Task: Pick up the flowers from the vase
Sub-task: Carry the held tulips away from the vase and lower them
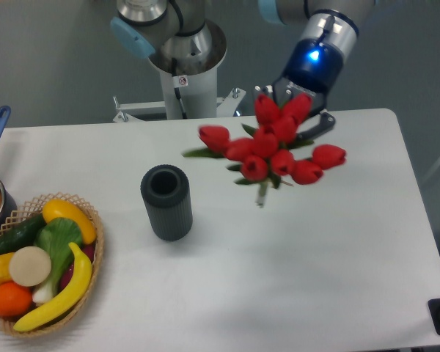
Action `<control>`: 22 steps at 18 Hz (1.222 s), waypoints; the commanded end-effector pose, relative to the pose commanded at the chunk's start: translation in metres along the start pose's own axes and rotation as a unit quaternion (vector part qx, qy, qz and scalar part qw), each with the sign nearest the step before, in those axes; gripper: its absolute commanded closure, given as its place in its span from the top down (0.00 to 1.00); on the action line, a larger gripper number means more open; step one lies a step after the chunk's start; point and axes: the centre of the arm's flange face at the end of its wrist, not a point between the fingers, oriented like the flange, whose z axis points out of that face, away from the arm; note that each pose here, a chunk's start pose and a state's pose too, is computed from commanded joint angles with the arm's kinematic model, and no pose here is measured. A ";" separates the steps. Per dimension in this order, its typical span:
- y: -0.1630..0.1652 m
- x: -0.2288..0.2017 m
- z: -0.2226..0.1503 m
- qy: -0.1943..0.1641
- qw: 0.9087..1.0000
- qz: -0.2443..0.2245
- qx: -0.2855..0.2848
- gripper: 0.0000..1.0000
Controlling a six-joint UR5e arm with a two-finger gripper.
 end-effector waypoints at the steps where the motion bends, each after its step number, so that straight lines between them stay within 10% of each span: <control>1: 0.010 -0.001 0.004 -0.007 0.999 0.013 -0.029 0.11; 14: 0.035 -0.052 0.089 -0.035 0.972 0.050 -0.228 0.15; 19: 0.003 -0.037 0.149 -0.044 0.932 0.111 -0.341 0.19; 22: 0.009 -0.036 0.153 -0.047 0.926 0.111 -0.357 0.19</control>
